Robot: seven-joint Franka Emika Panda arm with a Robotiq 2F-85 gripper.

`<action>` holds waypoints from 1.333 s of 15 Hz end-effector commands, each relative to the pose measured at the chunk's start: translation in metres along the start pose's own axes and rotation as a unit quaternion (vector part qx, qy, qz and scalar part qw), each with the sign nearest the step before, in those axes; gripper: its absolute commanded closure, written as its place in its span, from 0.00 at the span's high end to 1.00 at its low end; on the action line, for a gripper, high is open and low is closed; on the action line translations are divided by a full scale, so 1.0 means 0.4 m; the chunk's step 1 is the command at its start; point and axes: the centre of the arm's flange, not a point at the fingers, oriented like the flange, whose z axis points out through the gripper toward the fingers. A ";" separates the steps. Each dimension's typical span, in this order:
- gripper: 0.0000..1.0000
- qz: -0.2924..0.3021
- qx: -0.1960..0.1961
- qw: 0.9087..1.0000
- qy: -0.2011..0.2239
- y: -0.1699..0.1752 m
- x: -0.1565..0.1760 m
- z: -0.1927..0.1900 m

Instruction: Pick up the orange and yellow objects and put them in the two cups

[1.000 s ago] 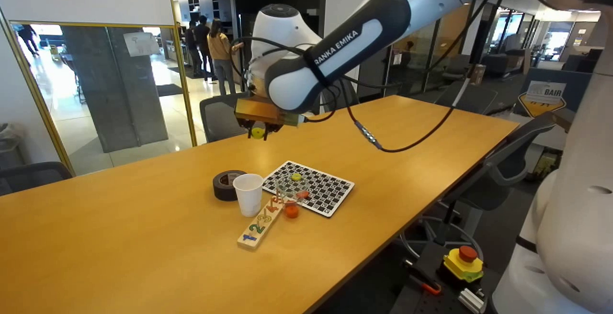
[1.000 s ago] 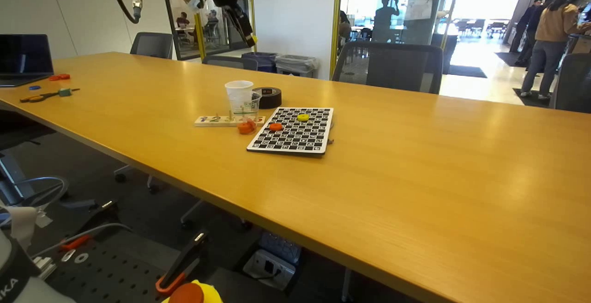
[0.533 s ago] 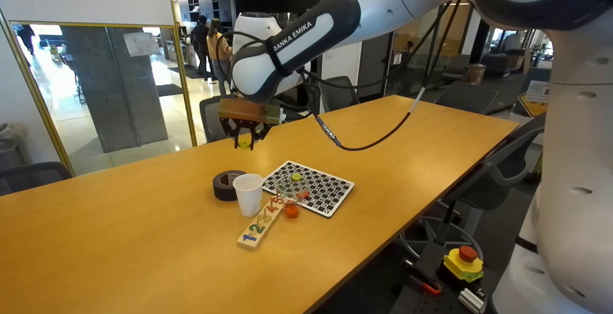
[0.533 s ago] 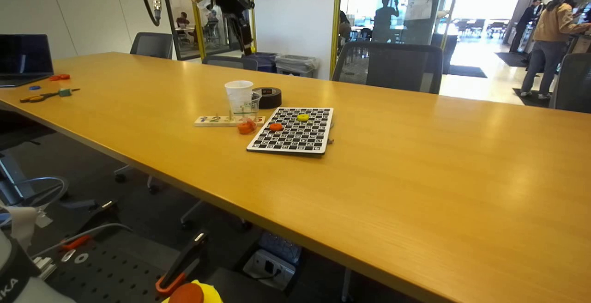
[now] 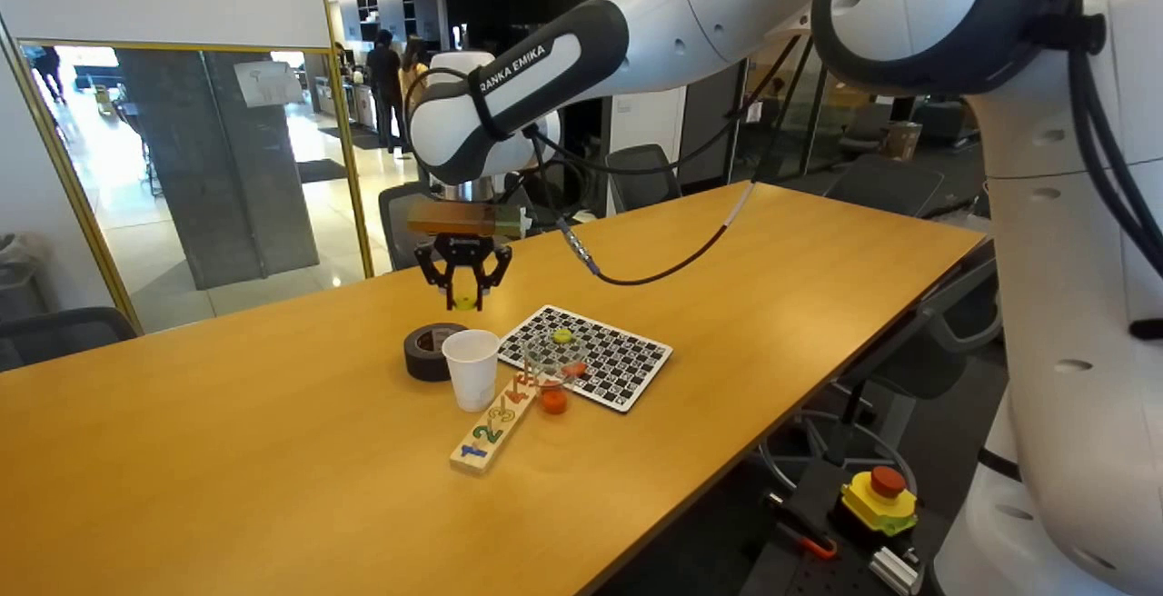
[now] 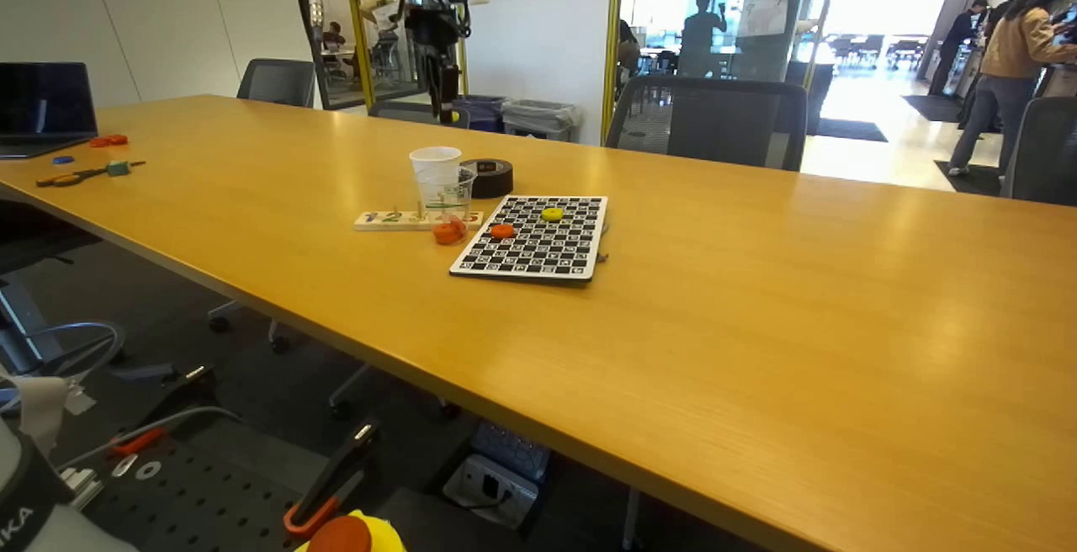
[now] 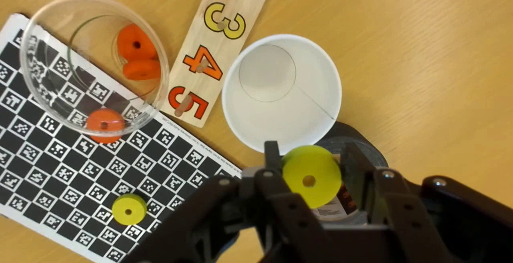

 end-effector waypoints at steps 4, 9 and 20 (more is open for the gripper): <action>0.17 -0.001 -0.015 0.998 -0.063 -0.041 0.065 0.031; 0.17 0.000 -0.021 0.995 -0.097 -0.040 0.071 0.064; 0.81 0.008 -0.019 0.993 -0.113 -0.019 0.082 0.075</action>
